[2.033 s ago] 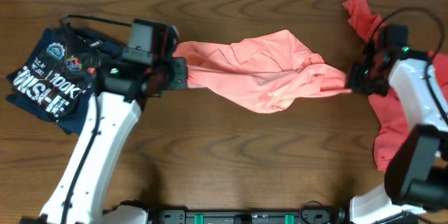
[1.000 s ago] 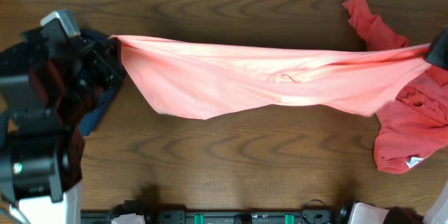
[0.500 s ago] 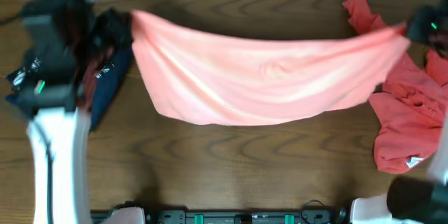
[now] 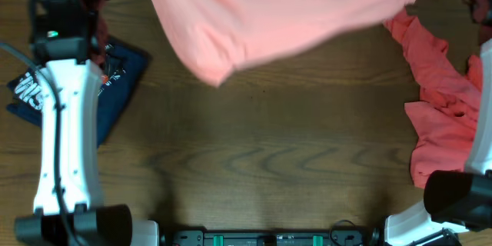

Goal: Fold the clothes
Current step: 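Lift the shirt high with both grippers and flap it down flat, then lay the shirt flat and release both grippers at its sides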

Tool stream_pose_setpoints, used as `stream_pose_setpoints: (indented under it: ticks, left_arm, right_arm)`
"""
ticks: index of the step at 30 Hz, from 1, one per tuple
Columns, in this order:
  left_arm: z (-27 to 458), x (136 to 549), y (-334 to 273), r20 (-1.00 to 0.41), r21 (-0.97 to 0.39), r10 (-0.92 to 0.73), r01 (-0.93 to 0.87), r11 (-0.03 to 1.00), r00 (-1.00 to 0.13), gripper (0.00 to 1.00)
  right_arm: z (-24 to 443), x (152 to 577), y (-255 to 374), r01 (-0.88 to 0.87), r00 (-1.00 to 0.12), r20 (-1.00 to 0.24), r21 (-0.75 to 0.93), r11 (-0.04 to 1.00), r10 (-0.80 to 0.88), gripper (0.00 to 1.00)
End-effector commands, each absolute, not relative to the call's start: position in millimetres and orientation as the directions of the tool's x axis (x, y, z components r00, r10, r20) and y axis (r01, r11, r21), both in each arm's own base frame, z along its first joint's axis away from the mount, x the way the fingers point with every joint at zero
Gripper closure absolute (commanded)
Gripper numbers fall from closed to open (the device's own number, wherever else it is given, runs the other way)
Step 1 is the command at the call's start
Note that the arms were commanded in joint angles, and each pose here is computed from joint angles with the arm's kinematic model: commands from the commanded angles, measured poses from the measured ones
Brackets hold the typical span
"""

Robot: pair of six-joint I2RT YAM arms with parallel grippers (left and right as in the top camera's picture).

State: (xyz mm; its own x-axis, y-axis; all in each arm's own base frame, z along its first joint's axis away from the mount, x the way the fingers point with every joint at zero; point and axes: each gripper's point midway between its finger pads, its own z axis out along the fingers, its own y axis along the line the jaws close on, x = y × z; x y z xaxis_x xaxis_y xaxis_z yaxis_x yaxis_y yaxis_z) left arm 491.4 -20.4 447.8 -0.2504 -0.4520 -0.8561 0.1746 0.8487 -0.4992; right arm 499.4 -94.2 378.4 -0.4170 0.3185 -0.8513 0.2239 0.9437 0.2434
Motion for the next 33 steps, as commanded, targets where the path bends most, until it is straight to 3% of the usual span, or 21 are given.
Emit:
stream_pose_setpoints:
  ticks: [1,7,13,19,25,29,33]
  left_arm:
    - [431.0,472.6,-20.3,-0.816,-0.522,-0.456,0.114,0.845,-0.354,0.94]
    - [319.8,403.6,-48.0,-0.497,-0.56,-0.396,-0.063,0.826,-0.772,0.94]
    - [242.2,320.8,-69.0,-0.165,-0.476,-0.231,-0.128,0.87,-0.959,0.94]
    - [169.8,247.0,-45.1,0.153,-0.249,-0.212,-0.246,0.937,-0.965,0.94]
    - [129.9,205.3,-34.0,0.306,-0.14,-0.216,-0.269,0.953,-0.927,0.94]
    - [122.1,206.0,-31.3,0.297,-0.128,-0.22,-0.267,0.955,-0.929,0.94]
    - [114.5,249.4,-17.5,0.128,-0.15,-0.298,-0.316,0.937,-0.946,0.94]
  right_arm:
    - [370.3,481.8,-99.5,0.245,-0.478,-0.823,0.21,0.946,0.307,0.99]
    - [275.3,422.3,-99.6,0.321,-0.776,-0.557,0.058,0.945,0.298,0.99]
    - [191.6,360.6,-107.9,0.364,-0.907,-0.266,-0.101,0.926,0.327,0.99]
    - [125.5,309.6,-96.8,0.339,-0.941,-0.03,-0.133,0.931,0.338,0.99]
    - [101.8,267.5,-98.2,0.323,-0.929,0.121,-0.195,0.926,0.35,0.99]
    - [101.8,265.2,-103.5,0.338,-0.923,0.121,-0.199,0.92,0.366,0.99]
    - [98.8,291.0,-109.7,0.36,-0.93,0.014,-0.177,0.916,0.368,0.99]
